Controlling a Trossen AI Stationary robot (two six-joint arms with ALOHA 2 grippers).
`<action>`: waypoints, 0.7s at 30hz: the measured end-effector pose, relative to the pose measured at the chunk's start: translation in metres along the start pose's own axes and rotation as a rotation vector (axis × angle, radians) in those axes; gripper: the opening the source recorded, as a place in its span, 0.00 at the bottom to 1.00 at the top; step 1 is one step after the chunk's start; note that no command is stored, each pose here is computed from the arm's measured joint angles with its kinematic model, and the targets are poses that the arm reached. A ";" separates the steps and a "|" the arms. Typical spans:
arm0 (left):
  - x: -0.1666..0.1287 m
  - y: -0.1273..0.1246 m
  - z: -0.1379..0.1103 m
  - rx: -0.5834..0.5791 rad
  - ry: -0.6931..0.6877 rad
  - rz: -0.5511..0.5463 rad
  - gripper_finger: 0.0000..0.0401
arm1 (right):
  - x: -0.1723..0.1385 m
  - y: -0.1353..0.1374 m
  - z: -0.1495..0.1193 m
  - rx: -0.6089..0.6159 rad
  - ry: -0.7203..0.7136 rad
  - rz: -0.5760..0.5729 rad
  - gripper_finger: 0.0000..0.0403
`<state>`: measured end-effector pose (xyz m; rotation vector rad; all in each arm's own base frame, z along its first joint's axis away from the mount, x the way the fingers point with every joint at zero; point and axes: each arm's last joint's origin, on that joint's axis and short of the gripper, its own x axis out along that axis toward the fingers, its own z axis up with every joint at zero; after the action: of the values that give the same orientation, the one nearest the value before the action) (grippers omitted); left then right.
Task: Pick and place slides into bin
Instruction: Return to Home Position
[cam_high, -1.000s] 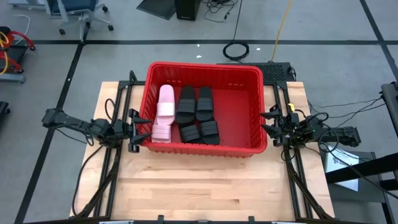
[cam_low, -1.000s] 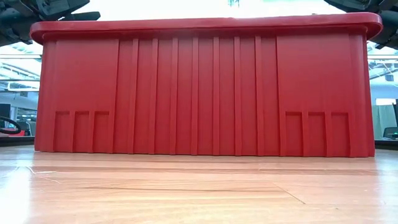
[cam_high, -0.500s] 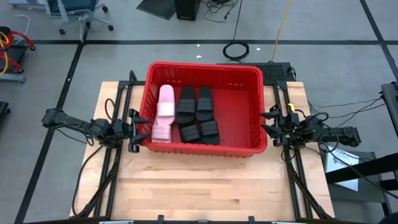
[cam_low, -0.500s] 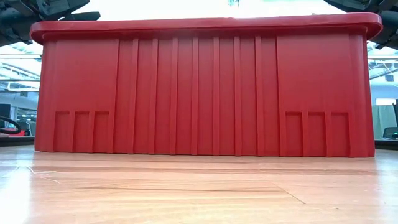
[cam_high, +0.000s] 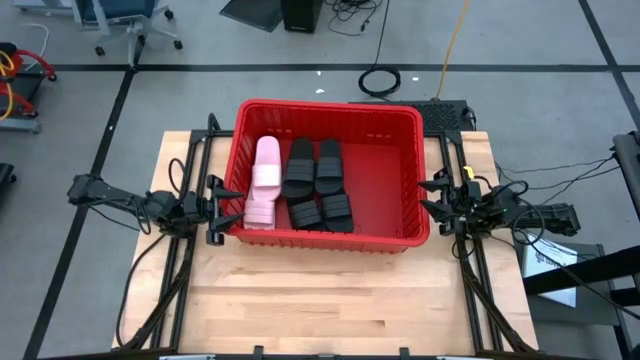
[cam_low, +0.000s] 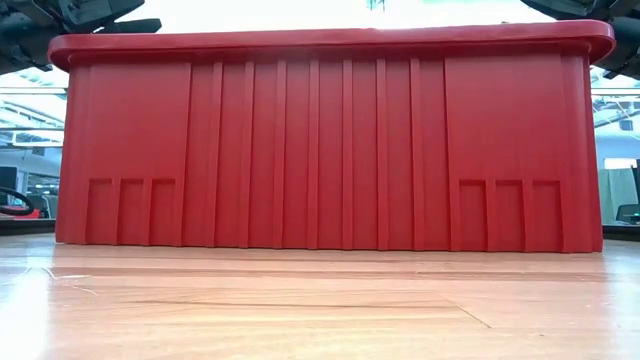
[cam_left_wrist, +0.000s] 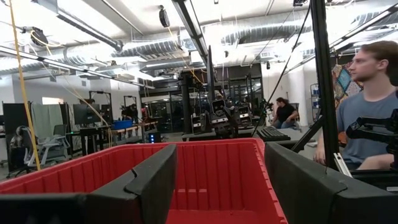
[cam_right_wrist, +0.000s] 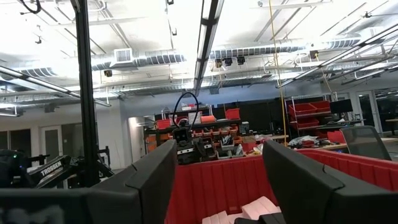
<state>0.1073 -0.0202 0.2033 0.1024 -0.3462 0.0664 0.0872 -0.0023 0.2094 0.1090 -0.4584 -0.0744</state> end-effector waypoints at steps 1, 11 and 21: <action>0.000 0.000 0.000 0.000 0.000 0.000 0.62 | 0.000 0.000 0.000 0.000 0.000 0.000 0.57; 0.000 0.000 0.000 0.000 0.000 0.000 0.62 | 0.000 0.000 0.000 0.000 0.000 0.000 0.56; 0.000 0.000 0.000 0.000 0.000 0.000 0.62 | 0.000 0.000 0.000 0.000 0.000 0.000 0.58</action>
<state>0.1073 -0.0202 0.2033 0.1023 -0.3461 0.0667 0.0872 -0.0023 0.2094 0.1089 -0.4582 -0.0742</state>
